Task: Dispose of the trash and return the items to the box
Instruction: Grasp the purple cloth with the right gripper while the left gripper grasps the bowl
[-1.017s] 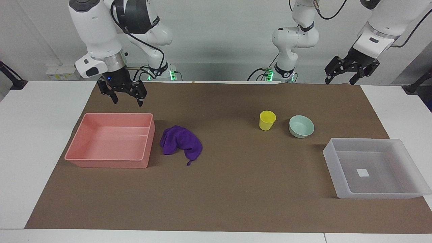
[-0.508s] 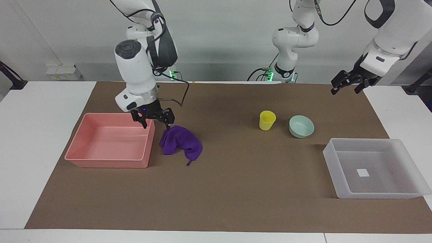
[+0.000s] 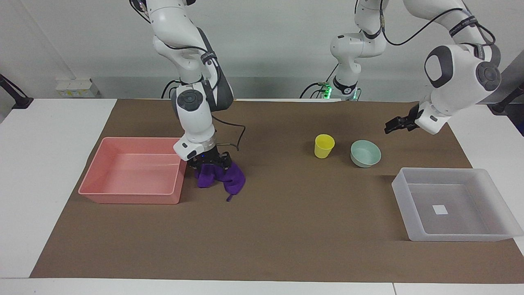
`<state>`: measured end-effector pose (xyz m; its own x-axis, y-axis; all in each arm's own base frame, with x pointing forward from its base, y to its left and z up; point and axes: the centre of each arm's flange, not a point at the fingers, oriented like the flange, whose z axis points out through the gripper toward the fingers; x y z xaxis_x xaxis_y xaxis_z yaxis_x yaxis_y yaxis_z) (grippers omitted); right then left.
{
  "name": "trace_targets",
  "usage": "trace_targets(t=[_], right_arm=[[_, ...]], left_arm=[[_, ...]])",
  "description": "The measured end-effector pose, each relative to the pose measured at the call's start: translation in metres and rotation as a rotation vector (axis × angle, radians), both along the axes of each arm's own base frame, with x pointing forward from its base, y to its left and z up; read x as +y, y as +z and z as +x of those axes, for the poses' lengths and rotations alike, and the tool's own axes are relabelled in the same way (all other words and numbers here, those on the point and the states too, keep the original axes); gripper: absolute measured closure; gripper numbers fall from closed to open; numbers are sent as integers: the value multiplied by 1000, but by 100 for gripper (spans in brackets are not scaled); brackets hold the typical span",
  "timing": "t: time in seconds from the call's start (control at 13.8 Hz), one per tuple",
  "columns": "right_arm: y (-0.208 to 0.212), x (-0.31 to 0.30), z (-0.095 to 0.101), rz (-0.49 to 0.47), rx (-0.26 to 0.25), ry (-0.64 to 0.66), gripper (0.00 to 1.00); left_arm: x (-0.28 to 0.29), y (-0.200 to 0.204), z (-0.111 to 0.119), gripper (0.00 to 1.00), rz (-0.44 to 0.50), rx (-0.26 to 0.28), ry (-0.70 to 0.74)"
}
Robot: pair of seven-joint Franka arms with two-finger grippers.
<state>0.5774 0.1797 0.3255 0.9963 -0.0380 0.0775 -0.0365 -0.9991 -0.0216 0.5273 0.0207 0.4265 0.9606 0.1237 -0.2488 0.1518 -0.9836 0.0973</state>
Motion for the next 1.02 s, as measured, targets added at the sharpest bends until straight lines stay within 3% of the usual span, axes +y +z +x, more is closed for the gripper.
trace_targets(t=[0.22, 0.44, 0.65, 0.8, 0.94, 1.02], right_arm=[[-38, 10, -6, -22, 17, 18, 2], [-38, 14, -7, -22, 14, -18, 34], [-27, 14, -6, -24, 8, -44, 71], [-8, 9, -6, -35, 9, -54, 89], [28, 0, -4, -48, 4, -72, 89], [53, -7, -3, -55, -1, -87, 89]], left_arm=[[0, -77, -18, 0, -8, -45, 48], [-3, -100, -22, 5, -9, -20, 47], [-14, -113, -23, 44, -11, 13, 27], [-16, -124, -27, 71, -16, 71, 22], [-17, -127, -23, 92, -29, 126, 19], [-18, -125, -18, 96, -35, 151, 15]])
